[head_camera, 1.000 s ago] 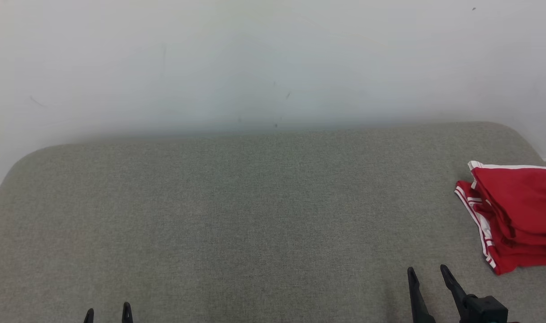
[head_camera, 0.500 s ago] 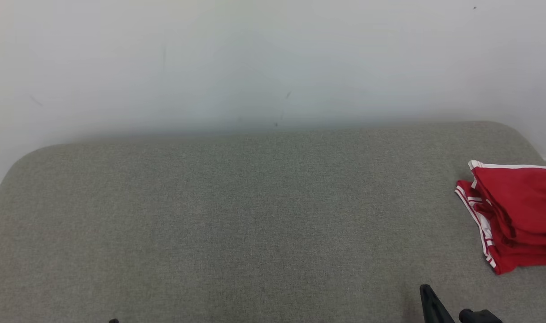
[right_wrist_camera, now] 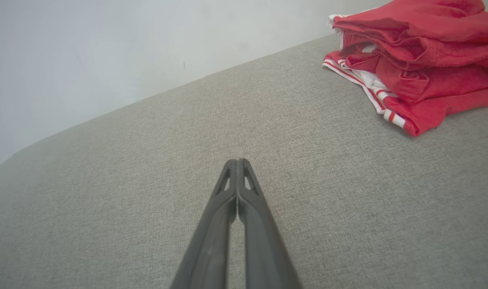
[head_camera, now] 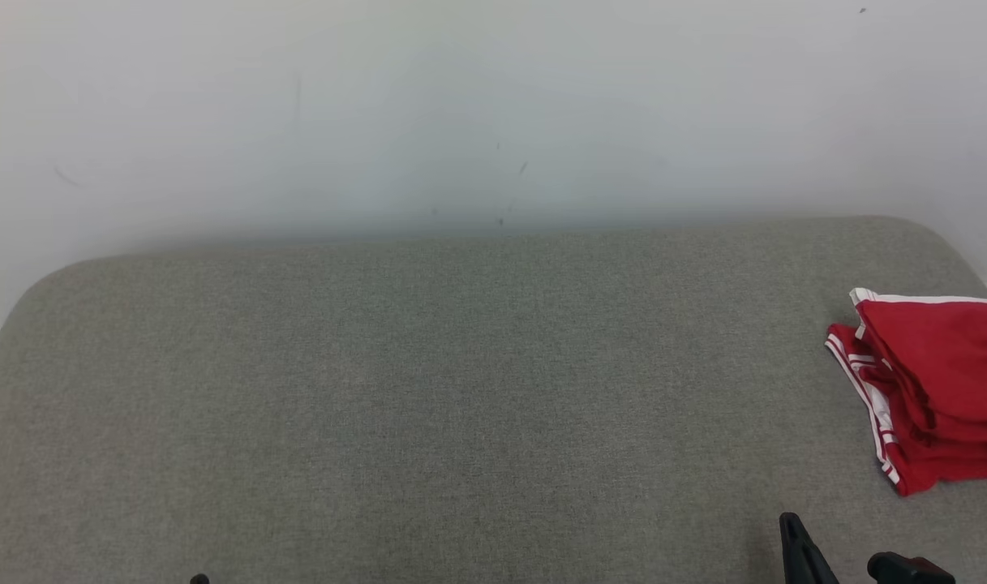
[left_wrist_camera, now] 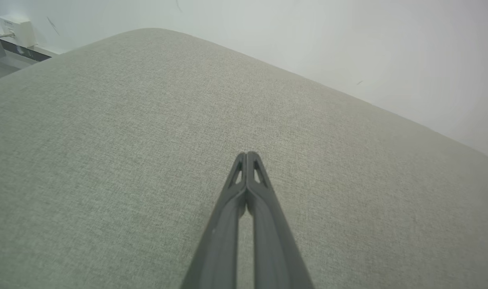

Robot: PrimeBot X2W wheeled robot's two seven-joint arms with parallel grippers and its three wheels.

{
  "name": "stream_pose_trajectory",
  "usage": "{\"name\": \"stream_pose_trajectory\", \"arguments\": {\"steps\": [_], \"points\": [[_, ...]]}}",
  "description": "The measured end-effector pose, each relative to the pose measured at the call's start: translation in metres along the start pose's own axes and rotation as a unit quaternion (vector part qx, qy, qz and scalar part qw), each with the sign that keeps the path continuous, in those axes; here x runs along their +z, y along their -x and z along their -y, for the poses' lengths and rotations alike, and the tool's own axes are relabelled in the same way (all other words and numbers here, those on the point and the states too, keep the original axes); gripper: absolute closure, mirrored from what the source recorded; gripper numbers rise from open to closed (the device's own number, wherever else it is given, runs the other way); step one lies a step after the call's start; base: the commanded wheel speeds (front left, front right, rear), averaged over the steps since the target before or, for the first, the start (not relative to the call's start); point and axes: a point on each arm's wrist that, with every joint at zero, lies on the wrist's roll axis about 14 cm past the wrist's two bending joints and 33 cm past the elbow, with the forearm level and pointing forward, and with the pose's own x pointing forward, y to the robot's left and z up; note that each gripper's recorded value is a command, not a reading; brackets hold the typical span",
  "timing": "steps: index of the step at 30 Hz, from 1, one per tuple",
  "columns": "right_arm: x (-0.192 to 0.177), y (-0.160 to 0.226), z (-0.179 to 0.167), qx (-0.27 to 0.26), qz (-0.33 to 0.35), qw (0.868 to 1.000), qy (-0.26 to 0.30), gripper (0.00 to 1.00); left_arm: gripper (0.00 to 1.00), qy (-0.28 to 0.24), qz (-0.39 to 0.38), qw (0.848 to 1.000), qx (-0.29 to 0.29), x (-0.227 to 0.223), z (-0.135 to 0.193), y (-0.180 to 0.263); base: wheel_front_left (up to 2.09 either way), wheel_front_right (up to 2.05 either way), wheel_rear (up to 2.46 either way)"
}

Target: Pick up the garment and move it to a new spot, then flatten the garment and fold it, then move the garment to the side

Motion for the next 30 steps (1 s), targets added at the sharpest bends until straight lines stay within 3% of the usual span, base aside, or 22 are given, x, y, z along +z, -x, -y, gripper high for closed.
{"name": "stream_pose_trajectory", "arguments": {"steps": [11, 30], "points": [[0.009, -0.006, 0.003, -0.012, 0.008, 0.996, -0.088, 1.0, 1.0, 0.087, 0.002, 0.996, 0.006, 0.006, 0.002, -0.008, 0.0, 0.0, 0.0], [0.026, -0.016, 0.004, -0.016, 0.022, 0.97, -0.241, 1.0, 1.0, 0.238, 0.002, 0.971, -0.001, 0.018, 0.009, -0.022, 0.0, 0.0, 0.0]]}}
